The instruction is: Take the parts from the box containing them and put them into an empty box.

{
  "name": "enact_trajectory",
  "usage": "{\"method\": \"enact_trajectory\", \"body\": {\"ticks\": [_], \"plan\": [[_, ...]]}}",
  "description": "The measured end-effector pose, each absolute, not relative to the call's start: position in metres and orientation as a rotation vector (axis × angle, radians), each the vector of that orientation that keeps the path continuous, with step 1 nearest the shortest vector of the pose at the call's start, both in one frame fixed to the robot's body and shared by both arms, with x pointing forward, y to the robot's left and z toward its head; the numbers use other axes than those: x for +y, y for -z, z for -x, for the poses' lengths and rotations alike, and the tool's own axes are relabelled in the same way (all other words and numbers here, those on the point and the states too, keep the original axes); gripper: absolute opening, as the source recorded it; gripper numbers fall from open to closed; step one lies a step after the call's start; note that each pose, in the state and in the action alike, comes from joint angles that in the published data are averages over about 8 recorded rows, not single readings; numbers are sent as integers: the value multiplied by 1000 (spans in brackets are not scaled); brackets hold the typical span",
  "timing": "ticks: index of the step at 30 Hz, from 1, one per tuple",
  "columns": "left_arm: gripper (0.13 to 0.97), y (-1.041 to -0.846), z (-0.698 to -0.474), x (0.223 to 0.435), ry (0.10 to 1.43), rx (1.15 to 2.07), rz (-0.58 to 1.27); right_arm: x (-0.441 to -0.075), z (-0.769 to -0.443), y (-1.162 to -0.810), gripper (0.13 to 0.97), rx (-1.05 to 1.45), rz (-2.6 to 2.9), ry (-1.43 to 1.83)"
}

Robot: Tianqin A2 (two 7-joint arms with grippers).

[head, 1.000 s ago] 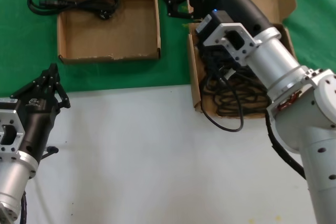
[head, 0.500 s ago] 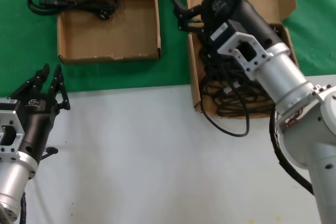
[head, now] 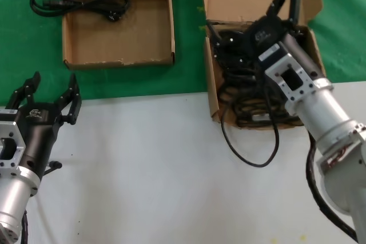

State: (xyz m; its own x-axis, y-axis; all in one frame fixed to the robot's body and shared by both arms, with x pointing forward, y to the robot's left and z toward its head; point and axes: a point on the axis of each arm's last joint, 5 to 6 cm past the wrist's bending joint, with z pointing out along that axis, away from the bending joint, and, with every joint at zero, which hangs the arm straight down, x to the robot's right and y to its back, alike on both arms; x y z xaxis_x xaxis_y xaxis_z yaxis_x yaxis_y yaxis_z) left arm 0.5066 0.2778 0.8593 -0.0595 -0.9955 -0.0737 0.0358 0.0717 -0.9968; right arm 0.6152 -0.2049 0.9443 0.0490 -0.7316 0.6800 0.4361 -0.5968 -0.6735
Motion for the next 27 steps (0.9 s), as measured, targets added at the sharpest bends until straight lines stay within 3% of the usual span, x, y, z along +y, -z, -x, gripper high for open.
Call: {"method": "enact_trajectory", "body": {"ticks": [5, 13, 17, 27], "plan": [[457, -859, -506, 278, 1213, 1261, 1104, -213, -607, -933, 966, 403, 1455, 1643], [672, -858, -506, 278, 1210, 1260, 1107, -226, -592, -916, 966, 539, 1449, 1568], [672, -858, -505, 279, 1208, 1259, 1109, -232, -584, -908, 966, 605, 1442, 1532], [847, -857, -504, 279, 1204, 1257, 1113, -247, -564, -890, 966, 765, 1411, 1445]]}}
